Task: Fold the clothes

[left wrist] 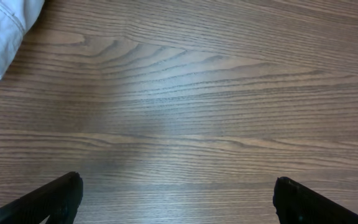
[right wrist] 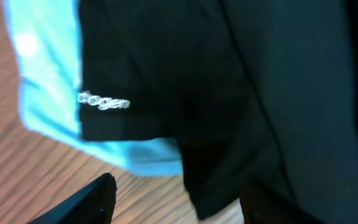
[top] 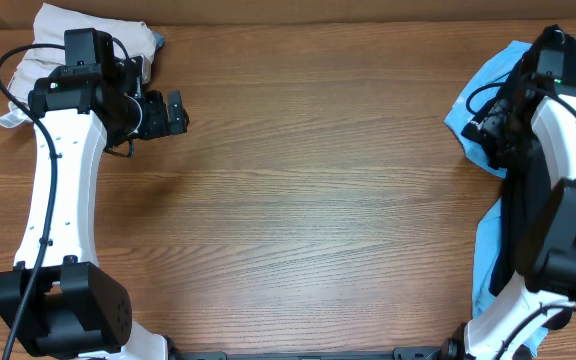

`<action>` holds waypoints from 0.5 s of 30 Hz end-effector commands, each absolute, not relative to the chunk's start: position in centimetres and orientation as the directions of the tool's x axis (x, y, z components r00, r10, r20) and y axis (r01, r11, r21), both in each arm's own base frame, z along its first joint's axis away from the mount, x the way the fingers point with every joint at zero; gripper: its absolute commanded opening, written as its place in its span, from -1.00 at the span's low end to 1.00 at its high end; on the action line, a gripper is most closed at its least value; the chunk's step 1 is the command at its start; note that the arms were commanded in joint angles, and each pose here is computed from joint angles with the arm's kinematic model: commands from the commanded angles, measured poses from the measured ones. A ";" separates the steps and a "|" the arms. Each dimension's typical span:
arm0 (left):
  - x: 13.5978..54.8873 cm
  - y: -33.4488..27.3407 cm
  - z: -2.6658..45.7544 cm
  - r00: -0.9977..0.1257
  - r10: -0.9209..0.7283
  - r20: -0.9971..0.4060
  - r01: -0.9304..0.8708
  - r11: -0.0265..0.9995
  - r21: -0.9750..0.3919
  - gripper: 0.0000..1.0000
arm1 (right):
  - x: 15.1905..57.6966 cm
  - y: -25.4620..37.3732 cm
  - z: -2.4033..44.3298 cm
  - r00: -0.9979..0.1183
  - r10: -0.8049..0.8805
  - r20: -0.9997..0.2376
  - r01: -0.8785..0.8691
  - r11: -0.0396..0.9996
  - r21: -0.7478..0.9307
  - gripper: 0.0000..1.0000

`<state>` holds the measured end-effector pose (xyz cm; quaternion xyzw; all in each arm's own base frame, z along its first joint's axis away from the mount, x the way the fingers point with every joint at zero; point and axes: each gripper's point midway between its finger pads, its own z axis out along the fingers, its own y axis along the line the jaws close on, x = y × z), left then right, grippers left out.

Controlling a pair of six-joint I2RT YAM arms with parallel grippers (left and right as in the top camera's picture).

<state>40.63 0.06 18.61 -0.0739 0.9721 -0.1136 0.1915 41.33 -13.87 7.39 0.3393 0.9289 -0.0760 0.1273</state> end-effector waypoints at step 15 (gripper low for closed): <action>41.2 0.3 18.9 -0.909 -0.195 -0.367 -0.106 0.963 -0.249 1.00 | 39.0 -17.5 1.3 -0.709 0.681 -0.184 0.705 0.691 -0.160 -0.92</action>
